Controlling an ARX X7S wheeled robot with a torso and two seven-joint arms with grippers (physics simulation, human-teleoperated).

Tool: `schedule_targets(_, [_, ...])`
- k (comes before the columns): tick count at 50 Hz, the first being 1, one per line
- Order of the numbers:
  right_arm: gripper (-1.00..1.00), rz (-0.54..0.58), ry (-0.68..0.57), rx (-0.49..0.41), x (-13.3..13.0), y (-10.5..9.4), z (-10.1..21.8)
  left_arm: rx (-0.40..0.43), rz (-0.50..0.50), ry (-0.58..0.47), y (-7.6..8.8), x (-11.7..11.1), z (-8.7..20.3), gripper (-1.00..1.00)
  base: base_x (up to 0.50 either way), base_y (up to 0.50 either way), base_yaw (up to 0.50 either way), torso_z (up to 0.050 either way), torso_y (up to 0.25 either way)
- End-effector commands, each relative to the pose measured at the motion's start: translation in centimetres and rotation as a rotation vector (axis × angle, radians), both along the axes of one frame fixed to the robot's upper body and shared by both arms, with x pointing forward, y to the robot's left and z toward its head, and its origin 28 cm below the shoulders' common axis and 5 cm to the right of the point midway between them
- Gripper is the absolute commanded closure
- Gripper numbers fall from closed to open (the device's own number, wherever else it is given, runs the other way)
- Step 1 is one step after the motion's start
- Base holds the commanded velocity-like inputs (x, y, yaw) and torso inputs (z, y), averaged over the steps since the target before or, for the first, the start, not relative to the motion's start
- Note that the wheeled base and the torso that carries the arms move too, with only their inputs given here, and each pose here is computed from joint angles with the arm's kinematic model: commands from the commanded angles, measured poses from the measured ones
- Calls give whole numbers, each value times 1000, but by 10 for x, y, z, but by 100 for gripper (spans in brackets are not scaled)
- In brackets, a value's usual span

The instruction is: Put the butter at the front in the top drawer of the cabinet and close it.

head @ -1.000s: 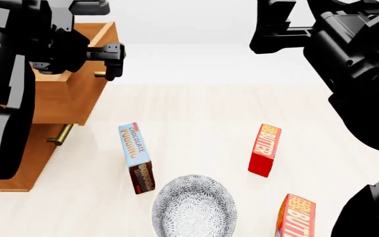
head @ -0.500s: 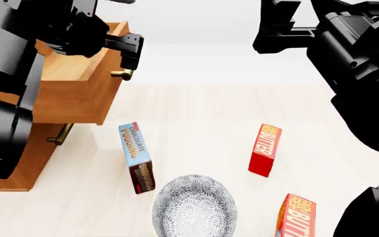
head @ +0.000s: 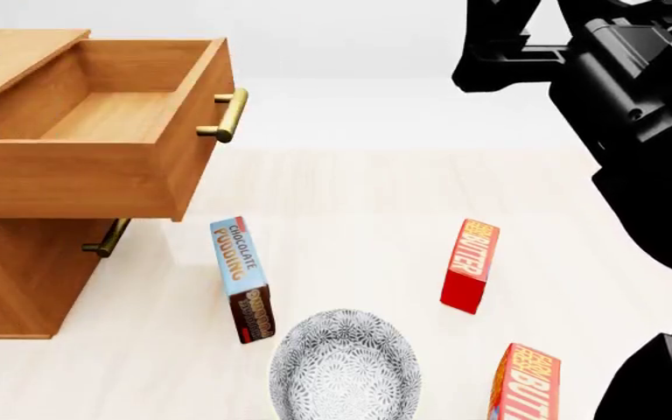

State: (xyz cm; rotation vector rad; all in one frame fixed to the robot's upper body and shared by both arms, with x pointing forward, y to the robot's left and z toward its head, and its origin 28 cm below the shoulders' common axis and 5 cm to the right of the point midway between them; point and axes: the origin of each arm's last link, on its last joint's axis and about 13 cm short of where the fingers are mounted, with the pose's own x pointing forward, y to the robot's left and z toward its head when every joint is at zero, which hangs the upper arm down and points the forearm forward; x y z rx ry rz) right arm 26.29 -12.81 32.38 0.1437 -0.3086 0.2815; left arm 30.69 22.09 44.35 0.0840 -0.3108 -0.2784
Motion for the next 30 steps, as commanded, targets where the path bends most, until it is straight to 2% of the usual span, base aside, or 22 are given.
schedule_targets(1, [-100,2,-2,6,-1,0,-2,-21,135,-277,20,-55,-32,-100,0,0,0,0,0])
schedule_targets(4, [-100,3,-2,7,-1,0,-2,12,126,-306,23,-61,-43,-100,0,0,0,0,0])
schedule_targets(5, [-100,1,-1,5,-1,0,-2,24,91,-349,24,-64,-46,-100,0,0,0,0,0])
schedule_targets(8, [-100,0,-6,0,-2,0,0,91,123,-445,27,-66,-58,-100,0,0,0,0,0])
schedule_targets(14, [-100,-8,-8,-4,-4,0,1,59,113,-504,31,-75,-80,-100,0,0,0,0,0])
schedule_targets(17, [-100,-11,-13,-6,-5,-1,2,23,112,-500,32,-79,-98,-100,0,0,0,0,0])
schedule_targets(21, [-100,-12,-14,-6,-5,-1,1,16,131,-487,36,-85,-118,-100,0,0,0,0,0])
schedule_targets(30, [-100,-13,-14,-3,-6,-1,0,-42,168,-488,45,-103,-148,-100,0,0,0,0,0])
